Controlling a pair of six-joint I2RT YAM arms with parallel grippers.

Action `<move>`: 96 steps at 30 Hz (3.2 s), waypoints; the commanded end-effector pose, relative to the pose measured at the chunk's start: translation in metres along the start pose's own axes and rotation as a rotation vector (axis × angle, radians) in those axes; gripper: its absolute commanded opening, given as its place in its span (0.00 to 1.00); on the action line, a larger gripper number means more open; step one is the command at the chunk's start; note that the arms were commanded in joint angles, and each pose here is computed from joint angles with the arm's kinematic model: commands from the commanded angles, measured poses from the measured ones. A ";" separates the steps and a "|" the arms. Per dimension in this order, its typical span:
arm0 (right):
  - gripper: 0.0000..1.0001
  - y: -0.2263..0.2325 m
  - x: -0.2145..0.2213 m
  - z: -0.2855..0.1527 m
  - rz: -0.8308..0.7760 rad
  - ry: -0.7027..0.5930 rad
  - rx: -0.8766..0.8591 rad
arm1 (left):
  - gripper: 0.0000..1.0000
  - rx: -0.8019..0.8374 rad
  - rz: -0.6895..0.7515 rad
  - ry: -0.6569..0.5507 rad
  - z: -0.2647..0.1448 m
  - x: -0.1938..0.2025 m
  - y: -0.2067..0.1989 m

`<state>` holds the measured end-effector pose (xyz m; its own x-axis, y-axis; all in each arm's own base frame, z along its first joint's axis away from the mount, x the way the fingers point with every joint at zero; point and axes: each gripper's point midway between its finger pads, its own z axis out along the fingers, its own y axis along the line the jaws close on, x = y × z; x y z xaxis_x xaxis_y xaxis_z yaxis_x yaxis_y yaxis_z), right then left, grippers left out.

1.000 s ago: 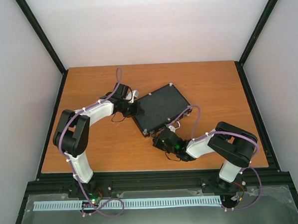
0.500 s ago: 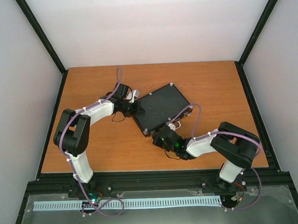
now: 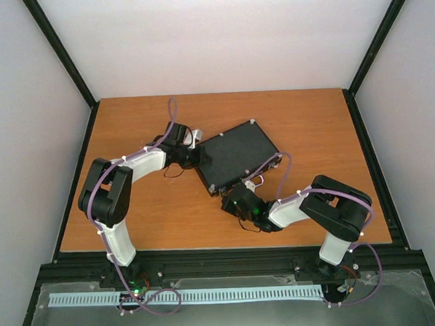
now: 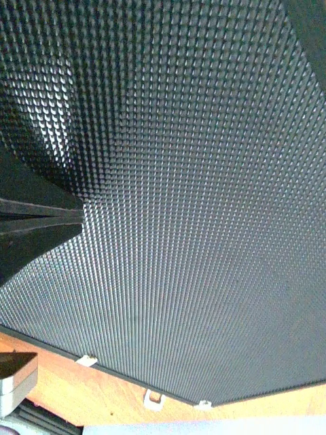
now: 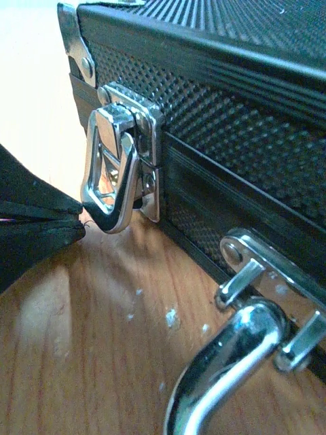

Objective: Pack up texas hold em set

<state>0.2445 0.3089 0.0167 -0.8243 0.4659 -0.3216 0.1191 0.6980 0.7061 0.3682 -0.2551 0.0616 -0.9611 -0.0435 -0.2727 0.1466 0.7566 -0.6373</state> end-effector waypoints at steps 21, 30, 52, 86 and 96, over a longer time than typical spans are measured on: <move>0.03 -0.026 -0.020 -0.004 -0.067 -0.023 0.153 | 0.01 -0.327 -0.227 0.231 -0.008 0.085 0.067; 0.03 -0.027 -0.021 -0.032 -0.133 0.007 0.186 | 0.01 -0.262 -0.098 0.025 -0.047 -0.044 -0.009; 0.03 -0.014 -0.014 -0.027 -0.173 0.047 0.099 | 0.01 -0.257 -0.220 -0.062 0.020 -0.145 0.047; 0.03 -0.038 -0.012 -0.011 -0.102 0.082 0.012 | 0.01 -0.306 -0.248 0.111 0.060 -0.084 0.101; 0.03 -0.031 -0.006 -0.008 -0.127 0.068 -0.125 | 0.01 -0.312 -0.246 0.126 0.062 -0.080 0.105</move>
<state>0.2499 0.2846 0.0166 -0.8571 0.3704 -0.3580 -0.0265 0.6623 0.7488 0.5052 -0.2241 0.0195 -0.9660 -0.2086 -0.1526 -0.1059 0.8579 -0.5028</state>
